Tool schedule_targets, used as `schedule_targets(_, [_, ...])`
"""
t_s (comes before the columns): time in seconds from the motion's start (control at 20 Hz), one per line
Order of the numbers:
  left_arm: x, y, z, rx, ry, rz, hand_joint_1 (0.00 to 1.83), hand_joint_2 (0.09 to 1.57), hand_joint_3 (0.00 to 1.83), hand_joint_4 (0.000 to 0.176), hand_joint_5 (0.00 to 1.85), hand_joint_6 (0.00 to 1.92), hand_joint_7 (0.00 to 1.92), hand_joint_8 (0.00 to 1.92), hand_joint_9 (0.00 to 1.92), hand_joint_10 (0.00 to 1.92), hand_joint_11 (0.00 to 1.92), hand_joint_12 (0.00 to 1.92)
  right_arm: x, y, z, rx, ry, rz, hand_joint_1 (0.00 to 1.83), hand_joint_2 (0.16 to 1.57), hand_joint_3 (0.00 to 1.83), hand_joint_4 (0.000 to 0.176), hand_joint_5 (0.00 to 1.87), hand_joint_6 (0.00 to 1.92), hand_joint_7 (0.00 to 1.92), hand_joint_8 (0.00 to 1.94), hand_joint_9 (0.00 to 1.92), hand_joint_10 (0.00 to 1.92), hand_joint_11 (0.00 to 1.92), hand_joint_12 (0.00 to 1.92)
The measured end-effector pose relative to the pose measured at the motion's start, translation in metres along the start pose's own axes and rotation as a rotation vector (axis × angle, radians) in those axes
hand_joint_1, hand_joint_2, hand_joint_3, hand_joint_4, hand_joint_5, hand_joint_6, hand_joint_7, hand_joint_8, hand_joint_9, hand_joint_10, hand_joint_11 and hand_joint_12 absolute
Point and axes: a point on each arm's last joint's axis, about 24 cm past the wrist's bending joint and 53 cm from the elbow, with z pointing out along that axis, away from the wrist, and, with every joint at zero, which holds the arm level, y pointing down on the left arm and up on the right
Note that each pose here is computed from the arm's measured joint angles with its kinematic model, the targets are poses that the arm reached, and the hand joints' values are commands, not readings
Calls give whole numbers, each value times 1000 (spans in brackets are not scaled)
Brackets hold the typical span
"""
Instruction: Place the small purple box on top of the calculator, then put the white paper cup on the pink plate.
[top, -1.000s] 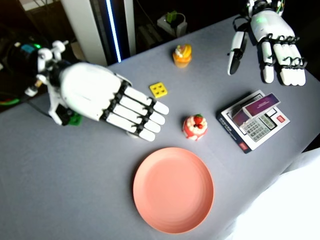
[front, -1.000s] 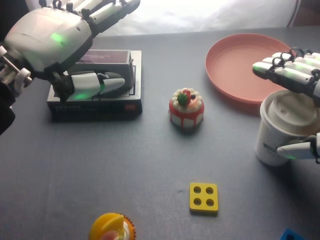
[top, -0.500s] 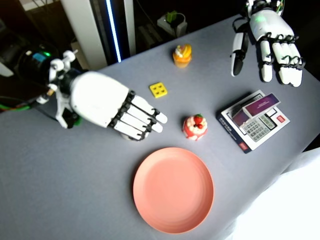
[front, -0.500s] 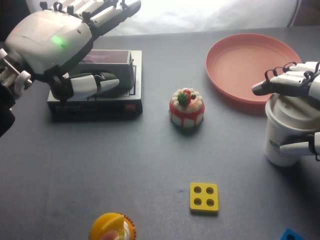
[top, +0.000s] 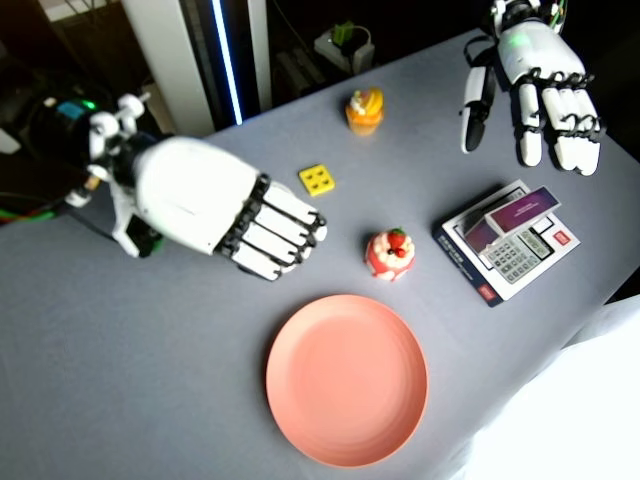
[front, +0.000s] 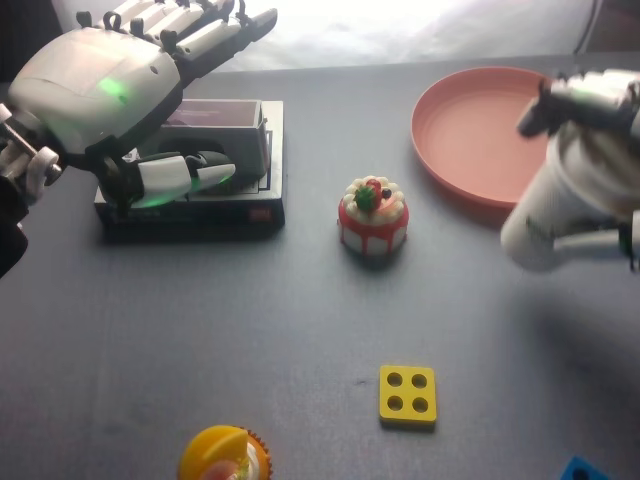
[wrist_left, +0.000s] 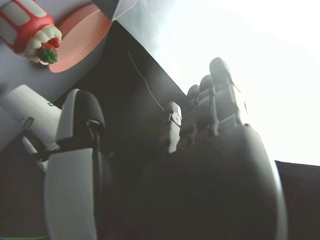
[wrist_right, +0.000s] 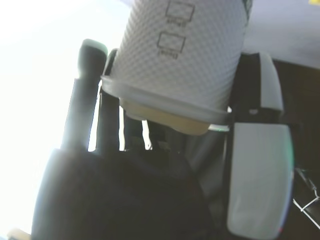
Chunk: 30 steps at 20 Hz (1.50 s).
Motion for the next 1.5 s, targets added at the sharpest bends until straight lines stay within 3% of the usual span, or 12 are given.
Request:
schedule_targets(0.3, [10, 3, -9, -3, 13, -19, 840, 1157, 5, 162, 21, 0, 0, 0, 0, 0, 0, 335, -49, -7, 42, 20, -117, 10, 973, 1160, 4, 0, 126, 711, 139, 958, 187, 1665, 268, 1921])
schedule_targets(0.45, [10, 5, -11, -4, 7, -31, 838, 1172, 5, 147, 0, 0, 0, 0, 0, 0, 0, 289, -53, -14, 60, 60, -119, -4, 973, 1102, 0, 0, 131, 877, 162, 1138, 221, 1636, 244, 1921])
schedule_targets(0.55, [11, 1, -13, 7, -1, -40, 810, 1168, 2, 164, 0, 0, 0, 0, 2, 1, 0, 273, -51, -27, 78, 113, -102, 3, 1021, 1120, 2, 0, 136, 805, 192, 1120, 255, 1620, 348, 1921])
schedule_targets(0.65, [15, 1, -16, 12, 7, -37, 801, 1169, 1, 142, 11, 4, 0, 0, 14, 6, 0, 302, -49, -41, 92, 159, -91, 16, 1024, 1136, 7, 0, 112, 806, 168, 1111, 259, 1605, 324, 1921])
schedule_targets(0.75, [14, 2, -16, 8, 5, -42, 833, 1172, 3, 100, 22, 7, 0, 0, 11, 4, 0, 307, -42, -57, 101, 208, -68, 47, 1055, 1133, 2, 0, 137, 706, 211, 957, 289, 1542, 295, 1921])
schedule_targets(0.85, [11, 2, -16, 10, -7, -45, 840, 1177, 2, 88, 13, 1, 0, 0, 0, 0, 0, 182, -35, -68, 106, 243, -47, 75, 1031, 1148, 2, 0, 202, 500, 278, 796, 268, 1452, 260, 1858])
schedule_targets(1.0, [10, -1, -16, 22, -14, -44, 857, 1186, 1, 98, 0, 0, 0, 0, 0, 0, 0, 104, -28, -80, 111, 280, -29, 95, 1016, 1129, 0, 0, 249, 444, 324, 628, 271, 1399, 250, 1821])
schedule_targets(1.1, [10, 0, -16, 21, -14, -47, 903, 1197, 2, 75, 9, 2, 0, 0, 0, 0, 0, 135, -25, -86, 112, 303, -18, 86, 1010, 1124, 0, 0, 222, 329, 367, 322, 244, 1118, 182, 1677])
schedule_targets(1.25, [11, 0, -17, 20, -11, -50, 922, 1206, 2, 77, 5, 0, 0, 0, 0, 0, 0, 94, -19, -85, 113, 306, 0, 77, 903, 1057, 0, 0, 112, 87, 254, 31, 92, 781, 3, 1572])
schedule_targets(1.35, [11, 0, -17, 19, -11, -51, 947, 1200, 0, 73, 7, 1, 0, 0, 0, 0, 0, 56, -18, -85, 114, 306, 1, 75, 830, 1032, 0, 40, 18, 13, 60, 0, 43, 587, 0, 1367])
schedule_targets(1.4, [11, 1, -17, 19, -13, -51, 935, 1195, 0, 79, 13, 2, 0, 0, 0, 0, 0, 10, -18, -85, 113, 307, 3, 72, 790, 1016, 0, 62, 3, 2, 11, 0, 27, 528, 0, 1405])
schedule_targets(1.5, [11, 1, -17, 19, -12, -51, 958, 1200, 1, 65, 2, 0, 0, 0, 0, 0, 0, 0, -17, -85, 113, 308, 8, 69, 765, 982, 0, 94, 0, 0, 0, 0, 22, 262, 0, 1246])
